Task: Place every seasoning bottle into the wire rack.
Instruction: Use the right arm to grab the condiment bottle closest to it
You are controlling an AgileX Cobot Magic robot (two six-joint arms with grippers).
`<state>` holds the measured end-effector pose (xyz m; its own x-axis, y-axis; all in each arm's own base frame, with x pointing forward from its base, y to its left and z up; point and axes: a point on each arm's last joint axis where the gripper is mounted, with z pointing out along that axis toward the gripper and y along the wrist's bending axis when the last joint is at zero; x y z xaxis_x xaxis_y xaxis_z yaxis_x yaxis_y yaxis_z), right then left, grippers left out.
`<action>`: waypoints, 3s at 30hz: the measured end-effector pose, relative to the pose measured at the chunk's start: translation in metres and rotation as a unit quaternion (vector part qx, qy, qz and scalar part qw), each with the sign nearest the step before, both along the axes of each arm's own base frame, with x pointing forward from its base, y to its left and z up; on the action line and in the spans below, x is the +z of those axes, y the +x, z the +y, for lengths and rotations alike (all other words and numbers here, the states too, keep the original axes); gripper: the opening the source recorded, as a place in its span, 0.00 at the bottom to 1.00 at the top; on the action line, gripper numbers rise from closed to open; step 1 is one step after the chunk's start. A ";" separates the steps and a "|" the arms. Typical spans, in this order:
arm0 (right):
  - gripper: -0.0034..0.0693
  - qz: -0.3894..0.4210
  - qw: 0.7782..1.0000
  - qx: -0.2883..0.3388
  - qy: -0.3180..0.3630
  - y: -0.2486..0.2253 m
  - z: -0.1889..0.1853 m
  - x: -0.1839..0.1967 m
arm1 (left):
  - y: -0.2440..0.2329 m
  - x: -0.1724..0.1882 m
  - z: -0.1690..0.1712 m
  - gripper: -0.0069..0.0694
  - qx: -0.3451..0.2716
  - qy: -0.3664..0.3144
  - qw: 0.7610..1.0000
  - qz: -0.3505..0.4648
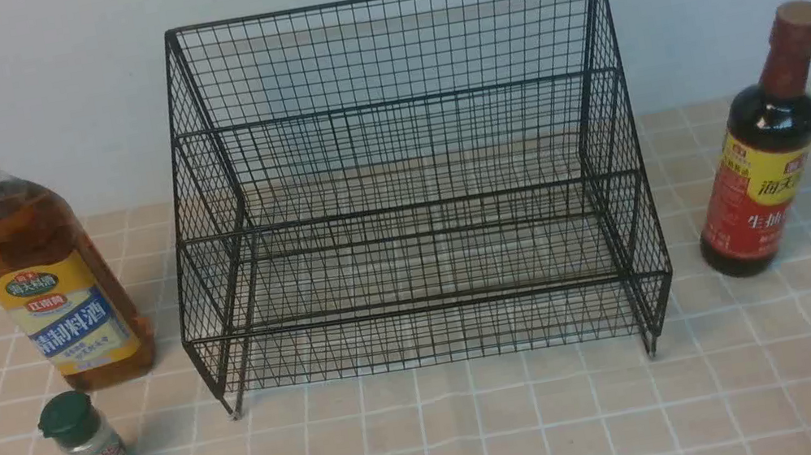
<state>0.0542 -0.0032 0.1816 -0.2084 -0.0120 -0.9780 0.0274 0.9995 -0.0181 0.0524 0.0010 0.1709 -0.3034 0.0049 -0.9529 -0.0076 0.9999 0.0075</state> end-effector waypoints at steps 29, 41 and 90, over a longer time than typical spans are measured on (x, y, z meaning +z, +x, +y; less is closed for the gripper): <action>0.03 -0.054 0.998 0.009 0.024 0.002 0.002 0.007 | 0.000 0.000 0.000 0.08 0.000 0.000 1.000 0.000; 0.03 -0.245 0.965 0.019 0.091 -0.001 0.003 0.042 | 0.000 0.000 0.000 0.08 0.000 0.000 1.000 0.000; 0.79 -0.103 0.989 0.052 0.088 0.240 0.014 0.126 | 0.000 0.000 0.000 0.08 0.000 0.000 1.000 0.000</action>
<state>0.2939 0.0105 0.3077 -0.0105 0.1517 -0.9884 -0.0910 0.9842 0.1520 0.0524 0.0010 0.1709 -0.3034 0.0049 -0.9529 -0.0076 0.9999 0.0075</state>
